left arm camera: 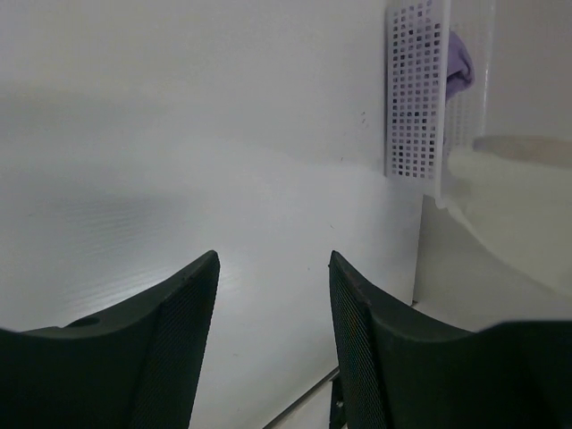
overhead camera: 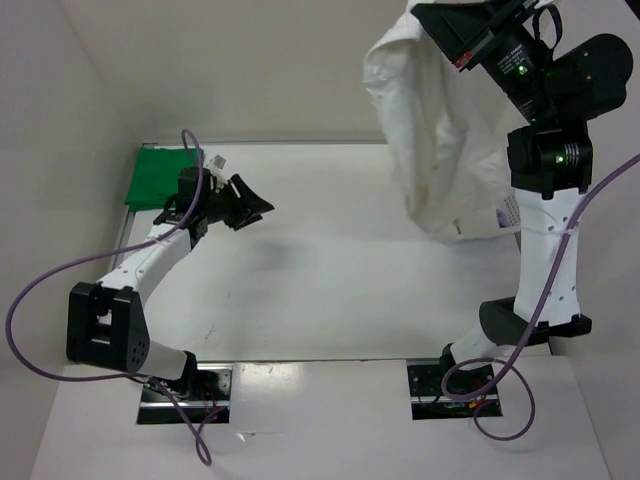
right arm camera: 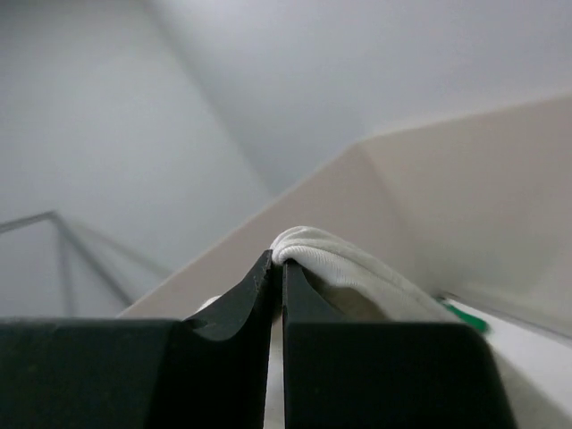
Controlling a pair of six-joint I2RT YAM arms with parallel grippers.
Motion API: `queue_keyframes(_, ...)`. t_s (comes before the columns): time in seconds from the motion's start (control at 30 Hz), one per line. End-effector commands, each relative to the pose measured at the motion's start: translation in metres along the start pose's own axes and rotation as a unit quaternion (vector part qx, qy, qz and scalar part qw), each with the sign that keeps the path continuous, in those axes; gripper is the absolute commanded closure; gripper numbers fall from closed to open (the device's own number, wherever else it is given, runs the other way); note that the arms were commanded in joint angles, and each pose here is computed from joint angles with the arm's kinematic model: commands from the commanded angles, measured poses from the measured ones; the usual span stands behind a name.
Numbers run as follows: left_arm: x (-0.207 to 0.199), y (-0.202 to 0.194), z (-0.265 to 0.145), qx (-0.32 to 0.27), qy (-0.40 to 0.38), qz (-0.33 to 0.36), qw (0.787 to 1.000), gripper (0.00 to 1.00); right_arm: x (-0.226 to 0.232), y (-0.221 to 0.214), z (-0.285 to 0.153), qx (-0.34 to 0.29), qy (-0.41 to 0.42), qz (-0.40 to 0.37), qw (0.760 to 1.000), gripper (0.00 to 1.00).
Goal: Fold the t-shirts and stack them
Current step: Move the tshirt to the center of the board
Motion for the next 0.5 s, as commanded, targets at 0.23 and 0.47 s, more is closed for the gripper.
queue_keyframes(0.23,0.022,0.040,-0.036,-0.073,0.007,-0.051,0.996,0.39,0.121,0.008,0.013,-0.008,0.269,0.023,0.963,1.00)
queue_keyframes(0.47,0.039,0.074,-0.062,-0.132,0.043,-0.073,0.988,0.34,-0.033,-0.107,0.078,0.117,0.104,0.079,0.985,1.00)
Point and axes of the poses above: each gripper's point midway between its finger pads, its own z axis out along the fingers, its own x axis along the line the jaws close on, y = z × x, the point moved 3 cm from there along -z, back along the fingers, and after that the axes turned 9 degrees about -z, right-handed, at the moved point
